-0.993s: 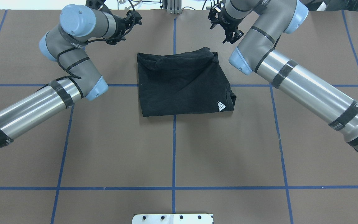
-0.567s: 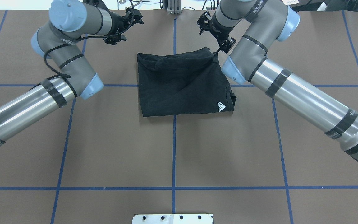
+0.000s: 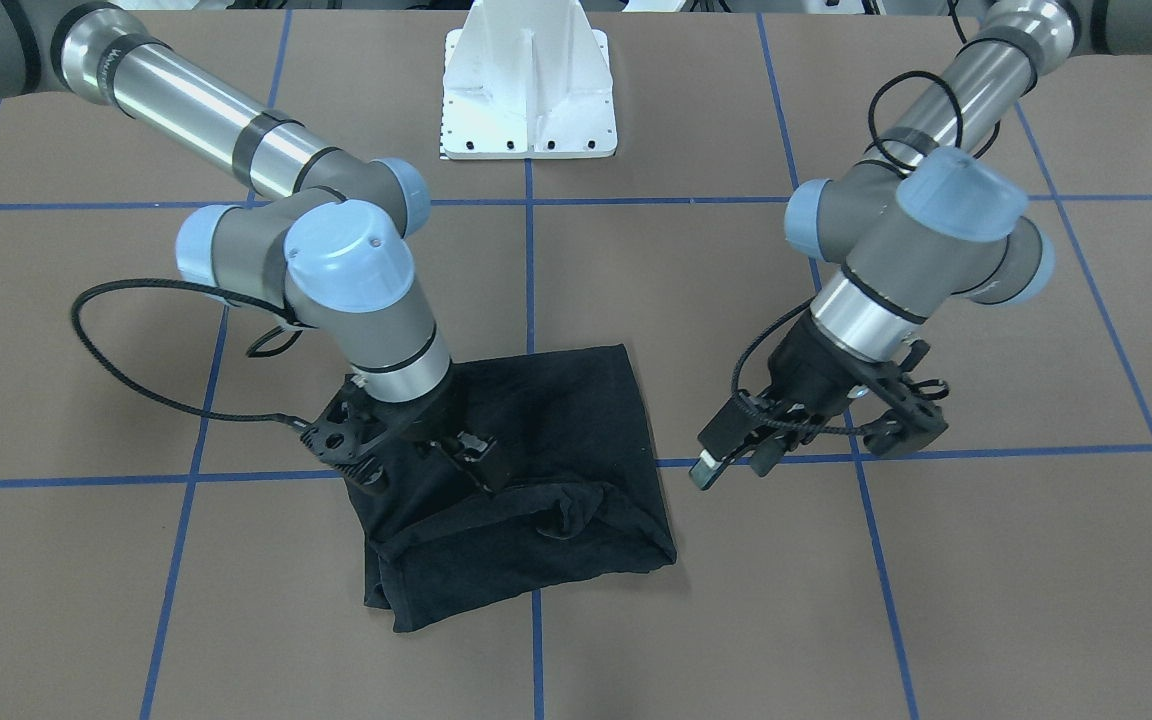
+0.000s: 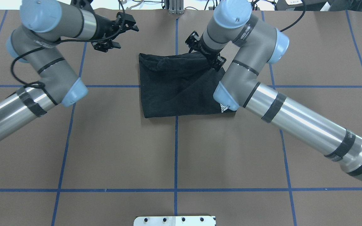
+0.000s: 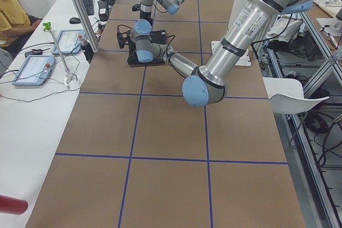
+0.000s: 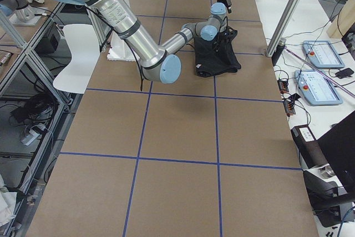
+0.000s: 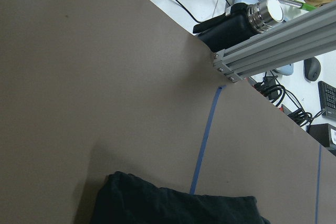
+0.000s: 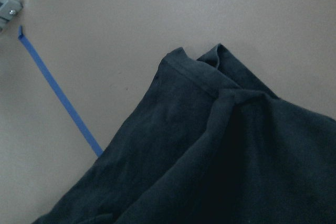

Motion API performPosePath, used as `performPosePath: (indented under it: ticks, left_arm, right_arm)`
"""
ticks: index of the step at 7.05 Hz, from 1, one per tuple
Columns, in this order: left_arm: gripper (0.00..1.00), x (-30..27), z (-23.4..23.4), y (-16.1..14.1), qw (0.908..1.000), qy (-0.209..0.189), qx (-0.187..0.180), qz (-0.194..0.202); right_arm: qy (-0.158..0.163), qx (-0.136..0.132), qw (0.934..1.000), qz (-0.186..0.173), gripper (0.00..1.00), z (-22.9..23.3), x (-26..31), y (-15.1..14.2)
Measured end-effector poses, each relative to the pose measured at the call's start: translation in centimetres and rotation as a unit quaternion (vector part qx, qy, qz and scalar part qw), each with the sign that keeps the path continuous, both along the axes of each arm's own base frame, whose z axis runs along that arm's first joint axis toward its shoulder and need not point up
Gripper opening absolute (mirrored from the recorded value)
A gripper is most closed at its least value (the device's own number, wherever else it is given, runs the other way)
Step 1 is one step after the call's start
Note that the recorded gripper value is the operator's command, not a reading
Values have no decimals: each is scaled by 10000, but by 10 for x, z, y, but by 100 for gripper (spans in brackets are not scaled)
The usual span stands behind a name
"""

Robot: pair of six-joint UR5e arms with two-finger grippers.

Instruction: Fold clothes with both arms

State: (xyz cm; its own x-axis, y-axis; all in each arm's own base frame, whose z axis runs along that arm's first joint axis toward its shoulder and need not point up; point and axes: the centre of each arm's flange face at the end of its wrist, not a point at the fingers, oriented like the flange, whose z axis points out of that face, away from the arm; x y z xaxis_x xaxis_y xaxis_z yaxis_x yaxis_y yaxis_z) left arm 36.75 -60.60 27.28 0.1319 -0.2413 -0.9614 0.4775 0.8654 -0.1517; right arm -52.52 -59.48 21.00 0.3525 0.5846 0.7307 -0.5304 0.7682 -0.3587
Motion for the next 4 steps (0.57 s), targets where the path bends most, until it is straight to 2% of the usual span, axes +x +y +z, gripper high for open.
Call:
performPosePath:
  ticks: [4]
  left_arm:
    - [95, -39, 33, 6, 9998, -128, 13, 120]
  right_arm:
    - [208, 304, 9993, -110, 0, -30, -42, 43]
